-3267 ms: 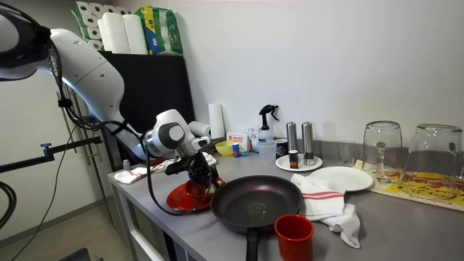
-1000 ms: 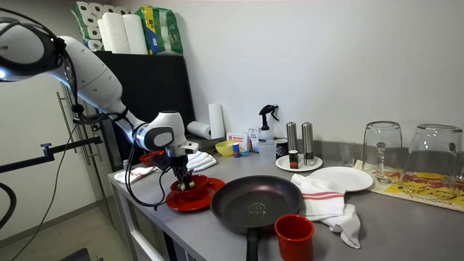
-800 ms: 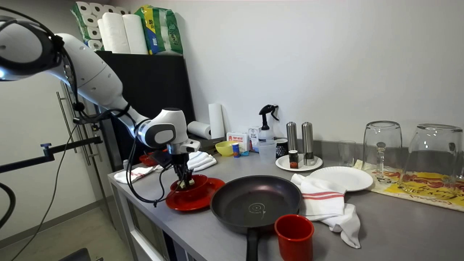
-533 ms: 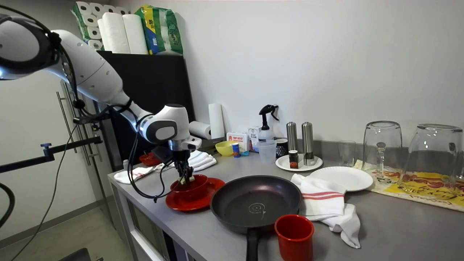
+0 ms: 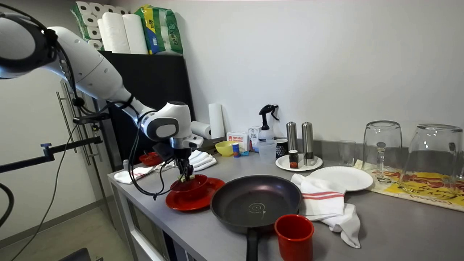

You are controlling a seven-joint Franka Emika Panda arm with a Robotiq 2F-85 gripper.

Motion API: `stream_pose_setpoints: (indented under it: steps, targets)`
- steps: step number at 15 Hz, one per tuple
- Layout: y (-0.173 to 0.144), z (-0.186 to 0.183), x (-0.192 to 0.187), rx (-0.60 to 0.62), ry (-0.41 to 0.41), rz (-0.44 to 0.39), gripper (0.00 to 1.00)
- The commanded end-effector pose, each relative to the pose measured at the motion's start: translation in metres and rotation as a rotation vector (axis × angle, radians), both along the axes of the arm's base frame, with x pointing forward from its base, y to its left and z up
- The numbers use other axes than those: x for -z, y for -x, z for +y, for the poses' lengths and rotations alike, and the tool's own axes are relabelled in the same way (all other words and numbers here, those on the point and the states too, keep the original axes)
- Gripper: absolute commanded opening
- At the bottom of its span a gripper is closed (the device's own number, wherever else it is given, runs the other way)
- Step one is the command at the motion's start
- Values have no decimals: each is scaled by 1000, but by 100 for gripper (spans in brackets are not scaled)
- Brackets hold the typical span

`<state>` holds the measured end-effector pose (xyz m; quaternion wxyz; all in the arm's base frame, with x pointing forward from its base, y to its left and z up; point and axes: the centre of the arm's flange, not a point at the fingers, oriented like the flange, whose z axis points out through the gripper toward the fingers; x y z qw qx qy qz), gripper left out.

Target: Wipe inside the red bowl with the sponge

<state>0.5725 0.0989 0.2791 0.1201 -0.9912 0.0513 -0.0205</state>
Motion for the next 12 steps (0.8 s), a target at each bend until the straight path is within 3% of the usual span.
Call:
stream_pose_setpoints:
  steps: [1, 12]
  targets:
    - [0, -6, -4, 5, -30, 15, 25]
    - [-2, -15, 21, 26, -32, 21, 25]
